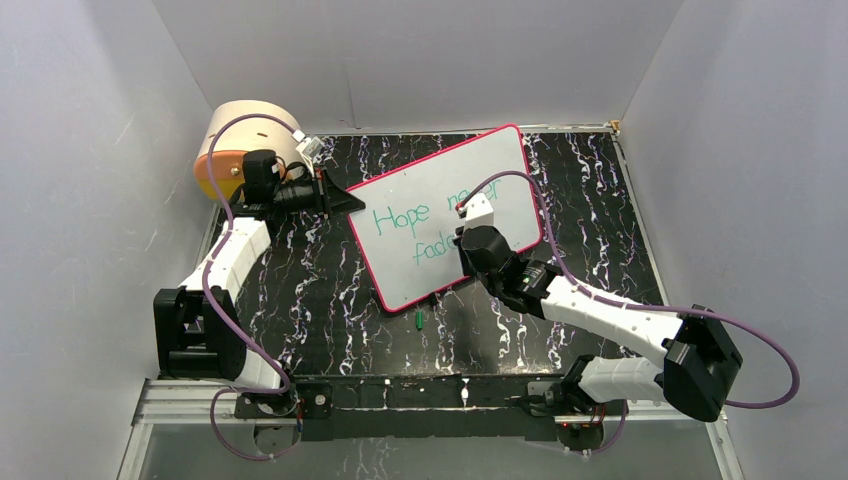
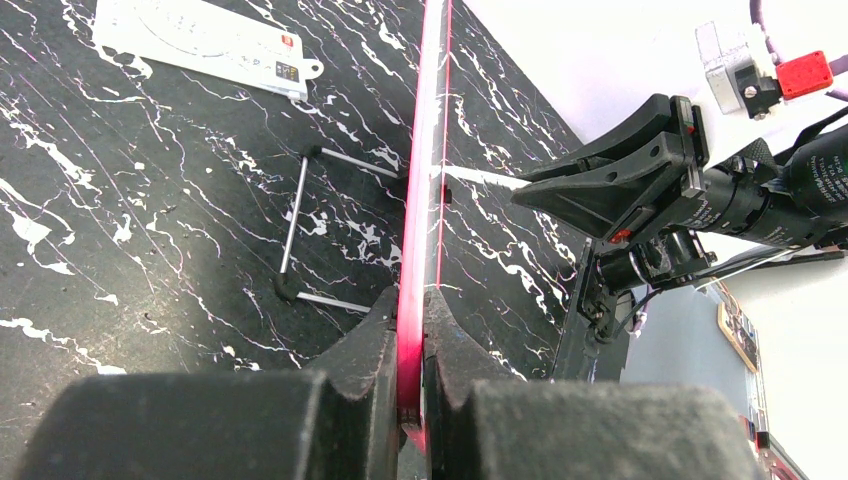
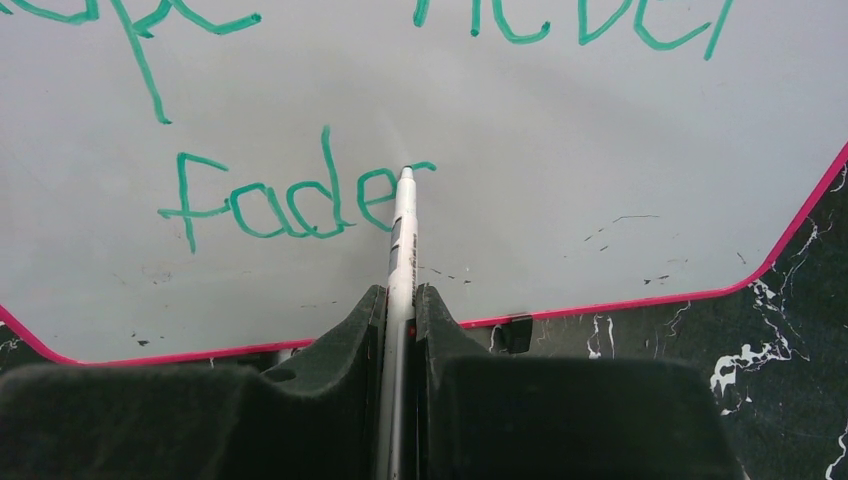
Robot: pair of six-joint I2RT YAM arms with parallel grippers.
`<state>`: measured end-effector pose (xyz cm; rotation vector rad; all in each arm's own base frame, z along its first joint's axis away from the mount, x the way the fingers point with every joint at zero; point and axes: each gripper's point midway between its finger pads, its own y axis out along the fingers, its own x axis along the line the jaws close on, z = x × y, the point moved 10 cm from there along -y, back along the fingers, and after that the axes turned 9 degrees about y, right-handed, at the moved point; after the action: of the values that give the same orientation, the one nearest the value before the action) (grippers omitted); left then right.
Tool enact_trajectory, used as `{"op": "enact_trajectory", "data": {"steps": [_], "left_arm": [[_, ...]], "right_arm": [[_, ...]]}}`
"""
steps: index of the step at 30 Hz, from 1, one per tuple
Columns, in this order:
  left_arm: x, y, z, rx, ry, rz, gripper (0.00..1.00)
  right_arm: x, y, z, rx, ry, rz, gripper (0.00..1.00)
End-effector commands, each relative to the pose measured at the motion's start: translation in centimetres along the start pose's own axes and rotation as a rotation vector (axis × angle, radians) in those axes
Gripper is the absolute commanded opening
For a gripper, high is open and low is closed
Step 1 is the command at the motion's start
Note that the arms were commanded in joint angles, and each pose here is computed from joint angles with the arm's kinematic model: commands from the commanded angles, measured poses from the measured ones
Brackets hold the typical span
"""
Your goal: Write a sentence on the whiteboard
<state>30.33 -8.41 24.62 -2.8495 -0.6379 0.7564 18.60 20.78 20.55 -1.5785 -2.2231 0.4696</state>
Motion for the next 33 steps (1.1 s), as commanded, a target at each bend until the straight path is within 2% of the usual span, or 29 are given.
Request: {"op": "enact_trajectory", "data": {"steps": [1, 17, 33], "left_arm": [[1.8, 1.4, 3.8, 0.131, -0.033, -0.146, 0.00], [1.8, 1.4, 3.8, 0.132, -0.033, -0.148, 0.00], [1.8, 1.4, 3.8, 0.134, -0.033, -0.146, 0.00]], "right_arm": [[-0.1, 0.0, 0.6, 0.023, 0.003, -0.017, 0.00], [-1.2, -0.3, 1.0, 0.027, -0.001, 0.083, 0.00], [-0.3, 0.0, 1.6, 0.082, 0.005, -0.006, 0.00]]}}
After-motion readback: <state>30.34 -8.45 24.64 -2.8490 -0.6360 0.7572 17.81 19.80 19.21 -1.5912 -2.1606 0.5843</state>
